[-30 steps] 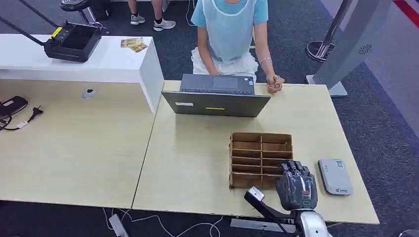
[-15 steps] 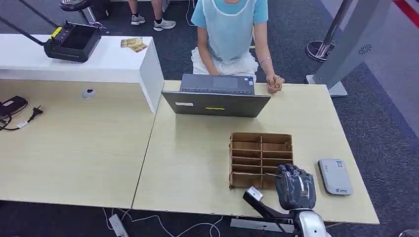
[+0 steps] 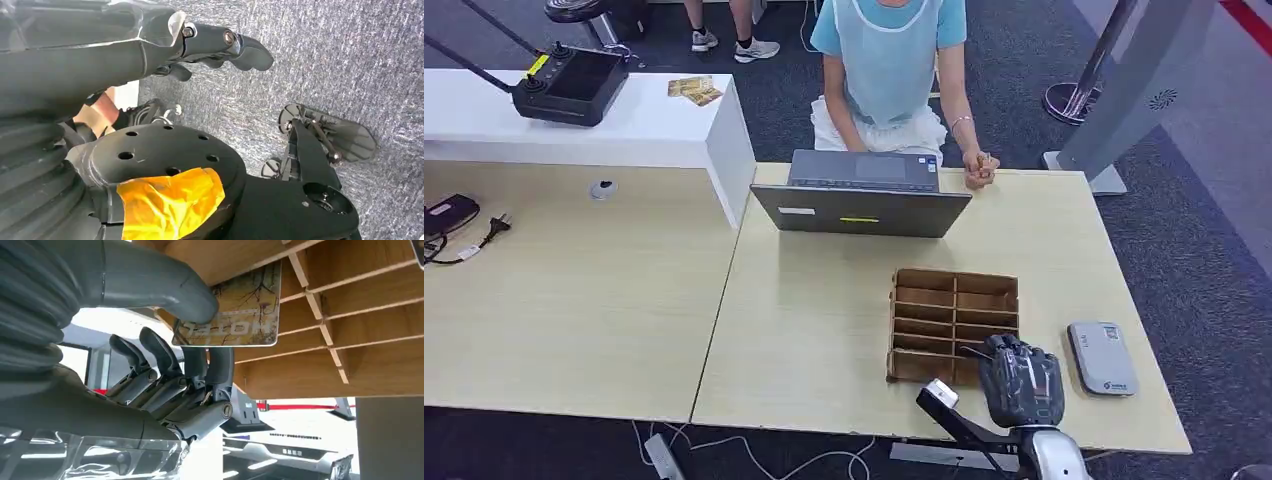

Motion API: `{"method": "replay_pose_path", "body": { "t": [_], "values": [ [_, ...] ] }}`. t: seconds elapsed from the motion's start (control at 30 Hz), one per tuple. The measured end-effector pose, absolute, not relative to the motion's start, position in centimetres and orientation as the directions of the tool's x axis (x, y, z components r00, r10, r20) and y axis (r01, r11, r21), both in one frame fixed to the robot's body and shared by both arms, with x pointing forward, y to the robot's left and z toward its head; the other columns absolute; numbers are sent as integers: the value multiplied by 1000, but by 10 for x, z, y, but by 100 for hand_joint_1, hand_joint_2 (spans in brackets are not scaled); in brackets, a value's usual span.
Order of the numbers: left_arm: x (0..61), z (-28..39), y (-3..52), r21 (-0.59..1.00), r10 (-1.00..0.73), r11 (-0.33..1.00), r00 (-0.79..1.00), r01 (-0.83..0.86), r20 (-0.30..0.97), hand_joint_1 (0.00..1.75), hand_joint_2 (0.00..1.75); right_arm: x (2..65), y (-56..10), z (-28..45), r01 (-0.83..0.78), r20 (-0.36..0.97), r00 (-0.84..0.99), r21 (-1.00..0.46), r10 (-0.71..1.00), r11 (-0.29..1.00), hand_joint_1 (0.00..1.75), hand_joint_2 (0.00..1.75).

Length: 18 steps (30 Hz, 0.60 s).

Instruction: Pass the card to the sensor for recognition and then transmit it.

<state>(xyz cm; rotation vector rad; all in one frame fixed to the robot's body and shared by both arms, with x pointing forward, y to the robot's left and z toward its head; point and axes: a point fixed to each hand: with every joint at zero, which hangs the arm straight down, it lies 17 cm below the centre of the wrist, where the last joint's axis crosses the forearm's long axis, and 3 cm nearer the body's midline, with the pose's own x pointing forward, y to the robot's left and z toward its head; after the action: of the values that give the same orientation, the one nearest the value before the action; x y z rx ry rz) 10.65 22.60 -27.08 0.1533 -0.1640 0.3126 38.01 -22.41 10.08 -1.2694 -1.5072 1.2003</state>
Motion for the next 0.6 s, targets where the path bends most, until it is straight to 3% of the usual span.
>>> {"method": "replay_pose_path", "body": {
  "t": [0.17, 0.6],
  "values": [
    [106, -271, 226, 125, 292, 940, 939, -317, 184, 0, 175, 378, -223, 101, 214, 16, -169, -975, 986, 52, 164, 175],
    [107, -271, 227, 125, 277, 945, 942, -303, 192, 0, 175, 375, -207, 134, 244, 169, -278, -940, 946, 239, 171, 175]
  ]
}}
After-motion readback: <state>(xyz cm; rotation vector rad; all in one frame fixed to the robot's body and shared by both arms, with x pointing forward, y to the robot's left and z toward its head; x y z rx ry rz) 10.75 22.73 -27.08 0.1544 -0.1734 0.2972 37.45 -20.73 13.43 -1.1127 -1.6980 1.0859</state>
